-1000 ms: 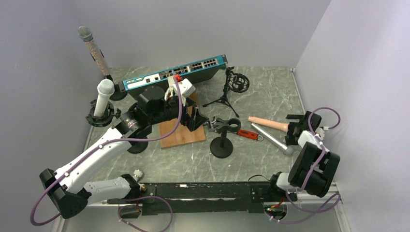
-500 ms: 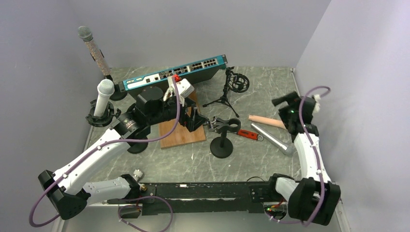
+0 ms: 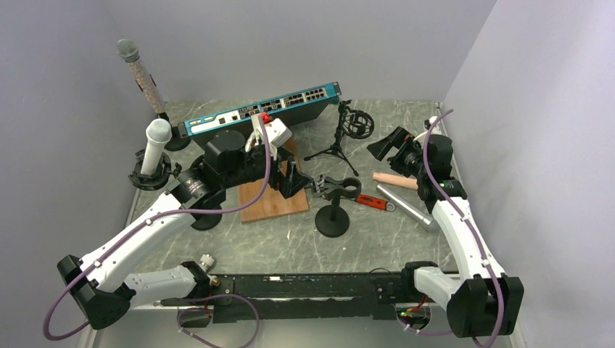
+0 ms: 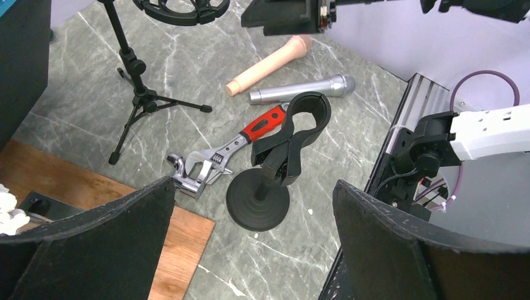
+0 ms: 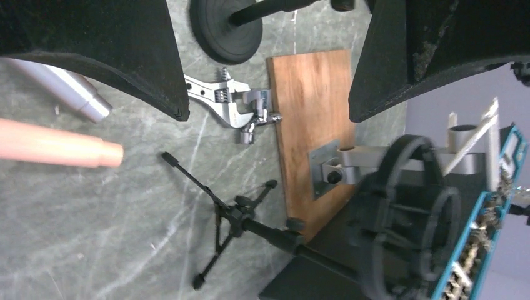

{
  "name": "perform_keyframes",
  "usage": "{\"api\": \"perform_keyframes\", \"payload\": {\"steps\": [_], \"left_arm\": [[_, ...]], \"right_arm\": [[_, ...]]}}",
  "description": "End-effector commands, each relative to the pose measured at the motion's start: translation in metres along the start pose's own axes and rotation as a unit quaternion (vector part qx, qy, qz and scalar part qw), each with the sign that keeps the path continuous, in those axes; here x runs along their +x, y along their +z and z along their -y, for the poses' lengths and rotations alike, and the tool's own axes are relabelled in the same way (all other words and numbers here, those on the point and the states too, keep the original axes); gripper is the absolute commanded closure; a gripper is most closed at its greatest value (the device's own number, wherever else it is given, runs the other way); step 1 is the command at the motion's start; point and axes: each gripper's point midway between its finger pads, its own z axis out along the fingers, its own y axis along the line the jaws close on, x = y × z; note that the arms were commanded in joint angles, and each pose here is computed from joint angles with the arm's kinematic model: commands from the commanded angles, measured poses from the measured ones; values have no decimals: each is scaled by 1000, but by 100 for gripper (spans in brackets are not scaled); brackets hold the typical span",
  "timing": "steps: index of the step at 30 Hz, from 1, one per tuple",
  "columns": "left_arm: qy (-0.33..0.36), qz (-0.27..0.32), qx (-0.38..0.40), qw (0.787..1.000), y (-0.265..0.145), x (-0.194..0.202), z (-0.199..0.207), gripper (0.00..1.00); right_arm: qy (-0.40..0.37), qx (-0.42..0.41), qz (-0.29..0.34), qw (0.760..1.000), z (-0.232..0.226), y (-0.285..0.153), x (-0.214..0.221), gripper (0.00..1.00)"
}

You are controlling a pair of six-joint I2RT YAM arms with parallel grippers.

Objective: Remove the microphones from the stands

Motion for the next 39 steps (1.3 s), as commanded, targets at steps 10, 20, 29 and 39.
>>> {"api": "perform_keyframes", "payload": {"steps": [10, 20, 29, 39], "left_arm": [[3, 38, 27, 999, -10, -29, 14, 1], [3, 41, 26, 999, -11, -30, 15, 1], [-3, 36, 34, 999, -8, -29, 16, 1], [-4, 38, 36, 999, -10, -29, 17, 1]], "right_arm": [[-134, -47, 67, 988, -89, -3, -82, 0], [-121, -11, 90, 989, -68, -4, -46, 0], [-32, 67, 127, 989, -1, -14, -22, 1], [165, -119, -8, 979, -20, 59, 21, 11]]}}
